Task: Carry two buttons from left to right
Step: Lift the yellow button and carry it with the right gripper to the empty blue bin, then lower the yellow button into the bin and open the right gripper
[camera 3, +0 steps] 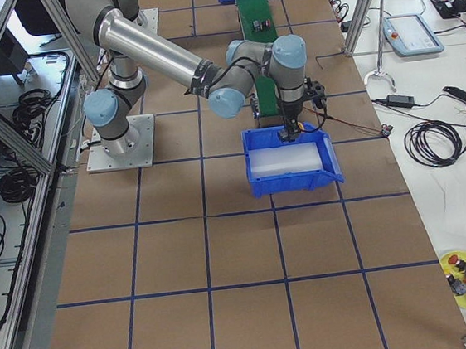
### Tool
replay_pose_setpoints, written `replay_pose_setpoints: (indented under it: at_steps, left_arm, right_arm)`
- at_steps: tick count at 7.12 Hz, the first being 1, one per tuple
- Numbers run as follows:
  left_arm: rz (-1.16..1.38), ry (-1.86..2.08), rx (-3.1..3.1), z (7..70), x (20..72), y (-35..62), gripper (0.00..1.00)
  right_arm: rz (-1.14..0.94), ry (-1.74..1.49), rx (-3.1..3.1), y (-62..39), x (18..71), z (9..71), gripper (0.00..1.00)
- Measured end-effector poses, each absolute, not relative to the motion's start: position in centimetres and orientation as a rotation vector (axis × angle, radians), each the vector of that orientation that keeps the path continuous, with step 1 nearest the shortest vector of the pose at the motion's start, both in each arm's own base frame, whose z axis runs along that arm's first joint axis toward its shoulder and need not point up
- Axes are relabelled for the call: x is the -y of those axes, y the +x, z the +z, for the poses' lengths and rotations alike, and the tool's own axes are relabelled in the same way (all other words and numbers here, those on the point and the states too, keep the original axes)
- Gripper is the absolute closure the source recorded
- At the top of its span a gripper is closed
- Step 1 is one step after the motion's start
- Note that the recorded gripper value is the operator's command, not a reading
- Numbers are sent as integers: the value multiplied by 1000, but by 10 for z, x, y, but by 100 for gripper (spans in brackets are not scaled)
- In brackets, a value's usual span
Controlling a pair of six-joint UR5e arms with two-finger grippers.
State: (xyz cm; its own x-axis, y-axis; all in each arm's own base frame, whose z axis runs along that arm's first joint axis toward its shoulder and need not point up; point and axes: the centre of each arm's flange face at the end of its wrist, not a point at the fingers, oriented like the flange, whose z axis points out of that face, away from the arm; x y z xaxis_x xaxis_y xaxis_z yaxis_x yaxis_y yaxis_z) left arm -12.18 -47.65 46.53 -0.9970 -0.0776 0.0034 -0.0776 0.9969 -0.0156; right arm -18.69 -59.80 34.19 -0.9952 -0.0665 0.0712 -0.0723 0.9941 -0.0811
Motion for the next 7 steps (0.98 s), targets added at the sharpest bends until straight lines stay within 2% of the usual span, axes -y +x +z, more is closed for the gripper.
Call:
replay_pose_setpoints:
  at_steps: [4, 7]
  left_arm:
    - [21, 120, 3136, 465, 476, -122, 0]
    - [4, 120, 3137, 459, 473, -122, 0]
  right_arm:
    - [151, 54, 3058, -194, 568, 271, 95]
    - [111, -17, 3077, -200, 554, 249, 95]
